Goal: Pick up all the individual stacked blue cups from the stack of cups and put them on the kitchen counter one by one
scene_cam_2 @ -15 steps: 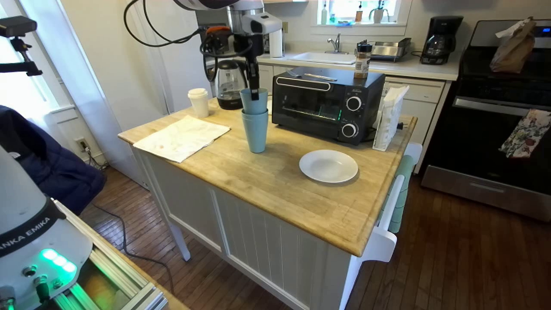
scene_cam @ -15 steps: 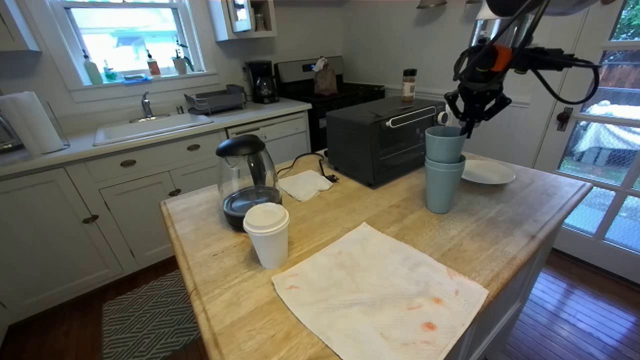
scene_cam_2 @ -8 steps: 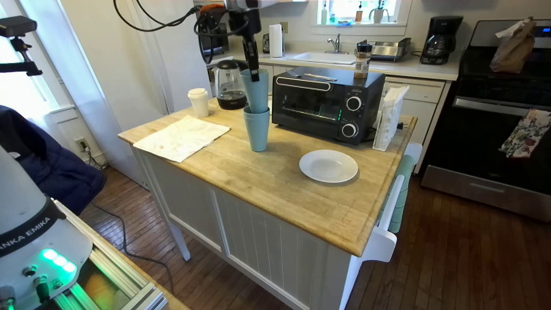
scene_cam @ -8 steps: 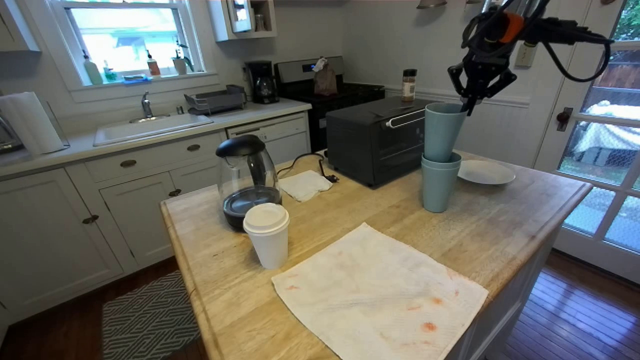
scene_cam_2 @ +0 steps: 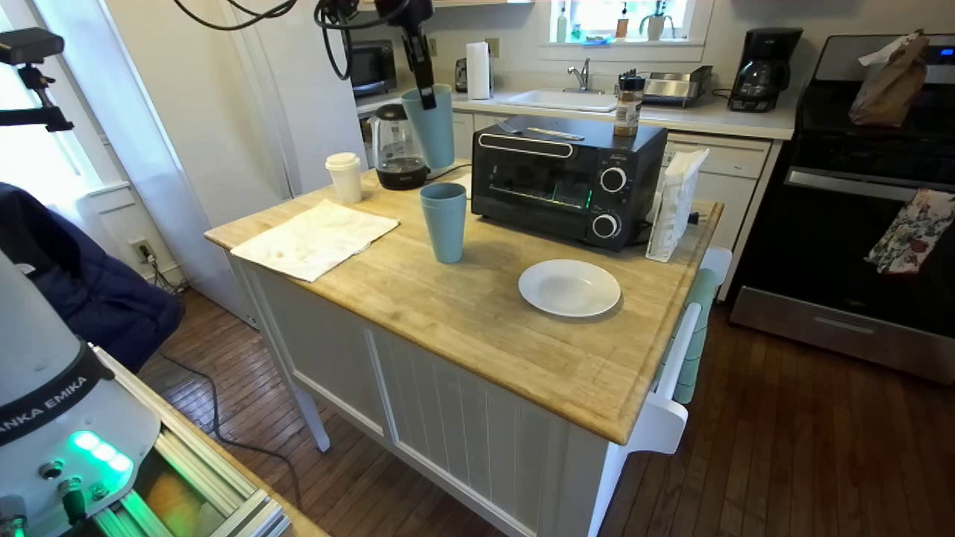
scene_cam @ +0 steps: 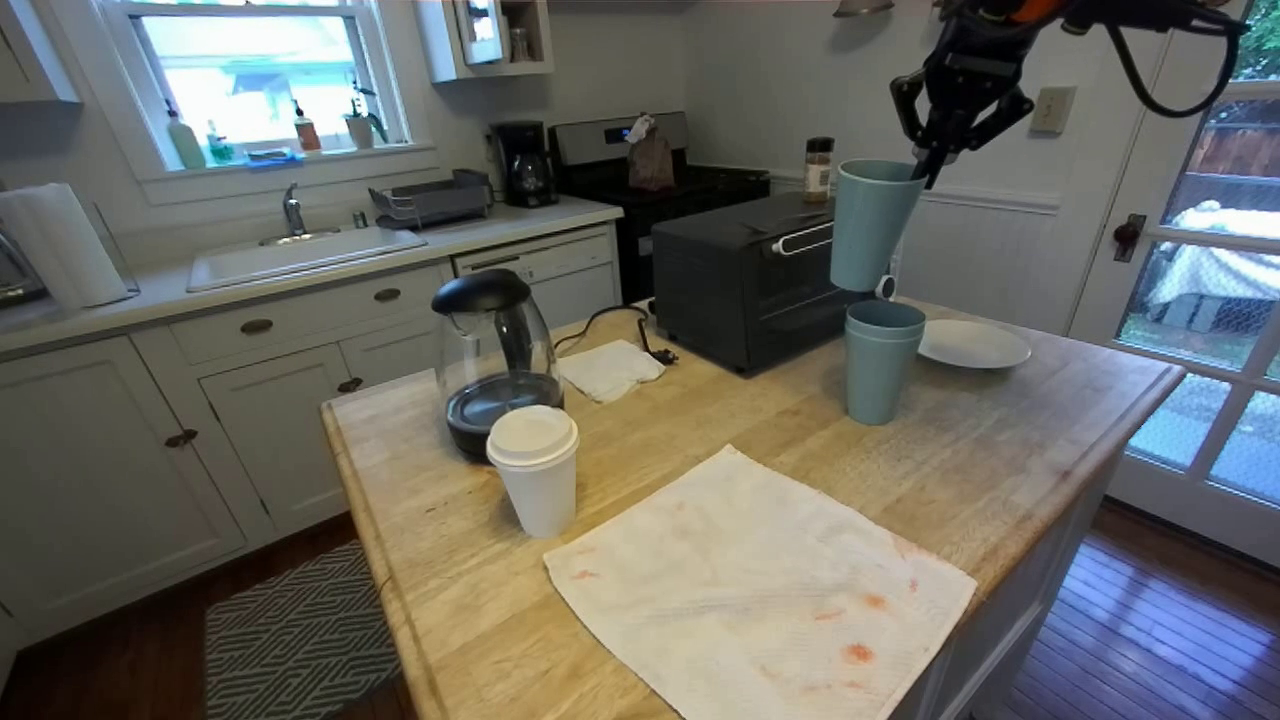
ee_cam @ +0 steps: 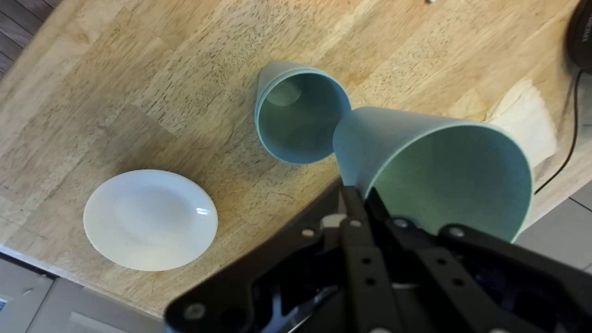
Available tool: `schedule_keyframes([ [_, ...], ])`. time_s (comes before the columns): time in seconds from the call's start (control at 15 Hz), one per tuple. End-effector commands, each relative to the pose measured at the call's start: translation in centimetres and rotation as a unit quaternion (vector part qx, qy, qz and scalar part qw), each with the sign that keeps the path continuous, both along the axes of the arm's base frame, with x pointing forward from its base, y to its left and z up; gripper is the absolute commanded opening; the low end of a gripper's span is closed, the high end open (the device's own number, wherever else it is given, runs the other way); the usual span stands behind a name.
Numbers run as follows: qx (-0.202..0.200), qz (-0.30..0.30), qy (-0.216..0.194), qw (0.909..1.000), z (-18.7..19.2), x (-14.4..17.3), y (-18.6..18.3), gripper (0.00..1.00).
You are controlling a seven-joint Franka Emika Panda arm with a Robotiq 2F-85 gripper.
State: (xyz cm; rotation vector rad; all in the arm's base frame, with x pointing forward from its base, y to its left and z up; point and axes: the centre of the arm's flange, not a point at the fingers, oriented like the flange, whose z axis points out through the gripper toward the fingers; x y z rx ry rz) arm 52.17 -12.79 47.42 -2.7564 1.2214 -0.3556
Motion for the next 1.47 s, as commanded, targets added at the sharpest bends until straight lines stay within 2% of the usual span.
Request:
schedule_keyframes([
  [0.0,0.022,0.016,-0.001,0.9996,1.3,-1.6,2.8,0.01],
  [0.4,0.040,0.036,0.041,0.9977,-1.9,-0.6,7.6,0.01],
  [0.67,0.043,0.027,0.074,0.9959,-7.0,-1.0,9.9,0.01],
  [1.0,0.046,0.006,0.102,0.9937,-11.9,-1.3,9.4,0.01],
  [1.4,0.036,-0.017,0.097,0.9945,-15.2,-1.5,8.7,0.01],
])
